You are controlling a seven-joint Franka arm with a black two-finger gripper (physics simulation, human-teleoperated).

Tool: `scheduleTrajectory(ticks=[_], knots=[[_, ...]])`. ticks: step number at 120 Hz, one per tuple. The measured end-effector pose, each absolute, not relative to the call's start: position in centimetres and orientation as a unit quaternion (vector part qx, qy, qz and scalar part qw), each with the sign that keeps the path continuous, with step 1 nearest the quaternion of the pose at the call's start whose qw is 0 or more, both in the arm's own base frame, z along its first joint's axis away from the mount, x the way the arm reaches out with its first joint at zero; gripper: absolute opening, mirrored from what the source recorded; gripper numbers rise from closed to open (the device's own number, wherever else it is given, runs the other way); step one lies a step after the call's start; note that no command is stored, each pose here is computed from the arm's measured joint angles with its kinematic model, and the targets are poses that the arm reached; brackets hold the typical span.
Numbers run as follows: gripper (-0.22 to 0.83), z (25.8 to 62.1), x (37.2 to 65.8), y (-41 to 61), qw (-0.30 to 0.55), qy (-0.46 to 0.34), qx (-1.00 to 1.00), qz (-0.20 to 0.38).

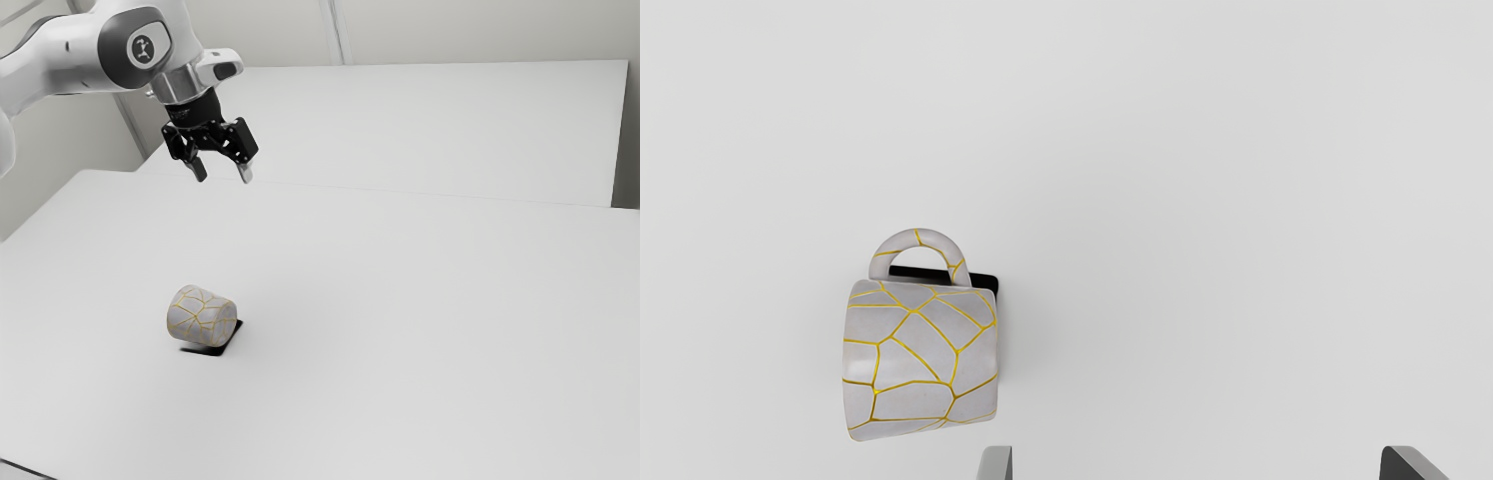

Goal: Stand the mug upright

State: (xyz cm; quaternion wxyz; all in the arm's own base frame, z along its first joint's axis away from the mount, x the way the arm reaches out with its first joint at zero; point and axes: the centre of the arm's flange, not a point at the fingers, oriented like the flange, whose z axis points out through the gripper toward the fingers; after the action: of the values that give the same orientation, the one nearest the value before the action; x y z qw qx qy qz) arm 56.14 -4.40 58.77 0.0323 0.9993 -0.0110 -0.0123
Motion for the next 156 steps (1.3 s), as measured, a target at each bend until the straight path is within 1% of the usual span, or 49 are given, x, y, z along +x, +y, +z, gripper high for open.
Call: scheduleTrajectory(ticks=[15, 43, 72, 93, 138, 156], knots=[[0.62, 58.8, 56.0, -4.3, 0.031, -0.01, 0.999, -0.013], [0.62, 59.1, 54.2, -3.6, 0.029, -0.005, 0.999, -0.022], [0.62, 58.1, 53.8, 2.4, 0.03, 0.043, 0.998, -0.036], [0.62, 55.1, 53.3, 6.2, 0.035, 0.065, 0.996, -0.055], [0.62, 49.6, 53.6, 8.3, 0.065, 0.048, 0.995, -0.058], [0.62, 47.4, 53.1, 9.8, 0.078, 0.05, 0.994, -0.059]])
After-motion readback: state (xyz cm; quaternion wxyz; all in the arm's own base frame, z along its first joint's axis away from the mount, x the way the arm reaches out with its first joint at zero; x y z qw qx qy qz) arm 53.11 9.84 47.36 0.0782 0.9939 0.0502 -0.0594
